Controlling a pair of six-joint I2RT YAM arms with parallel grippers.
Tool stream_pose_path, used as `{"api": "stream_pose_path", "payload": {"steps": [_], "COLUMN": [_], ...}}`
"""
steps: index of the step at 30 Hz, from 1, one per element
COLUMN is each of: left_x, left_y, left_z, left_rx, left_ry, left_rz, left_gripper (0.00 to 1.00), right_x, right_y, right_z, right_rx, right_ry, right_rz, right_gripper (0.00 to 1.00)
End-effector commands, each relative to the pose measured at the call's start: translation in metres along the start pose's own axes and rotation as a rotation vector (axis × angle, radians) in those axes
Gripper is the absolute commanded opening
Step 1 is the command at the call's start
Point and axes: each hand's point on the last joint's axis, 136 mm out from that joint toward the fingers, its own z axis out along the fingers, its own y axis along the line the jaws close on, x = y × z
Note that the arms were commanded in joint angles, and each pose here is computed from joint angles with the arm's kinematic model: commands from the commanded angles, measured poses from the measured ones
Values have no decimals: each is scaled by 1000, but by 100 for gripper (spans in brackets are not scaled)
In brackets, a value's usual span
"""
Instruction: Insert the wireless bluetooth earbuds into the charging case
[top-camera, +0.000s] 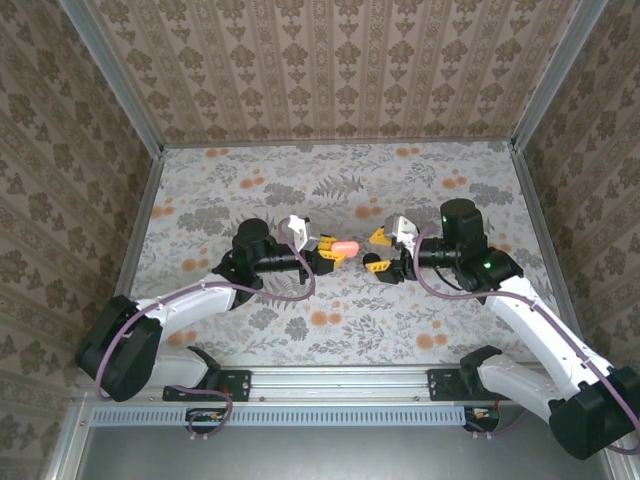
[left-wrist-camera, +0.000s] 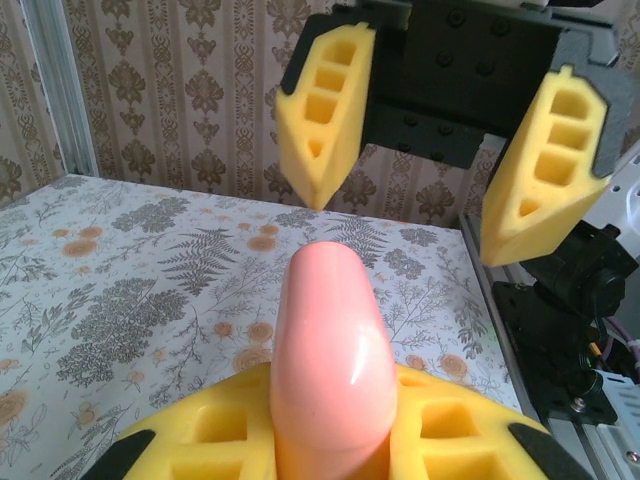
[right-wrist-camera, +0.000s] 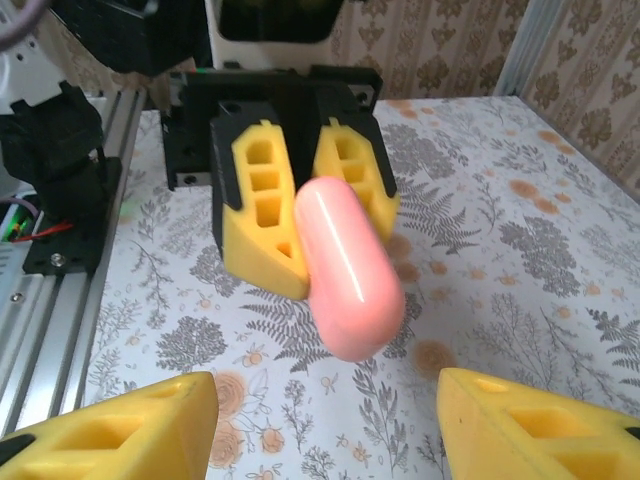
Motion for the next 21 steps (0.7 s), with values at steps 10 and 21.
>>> {"api": "stream_pose_path", "payload": {"steps": [10, 21], "left_x": [-15, -14], "left_y": [-4, -4], "left_z": [-3, -3], "left_rx": [4, 1], "left_ry": [-31, -28], "left_rz": [31, 31], "left_gripper": [15, 15], "right_x": [-12, -18], "right_y": [4, 12], "right_z": [26, 42], "right_rx": [-192, -308], "right_ry": [-24, -51], "right_rz": [-78, -70], "right_gripper": [57, 52]}}
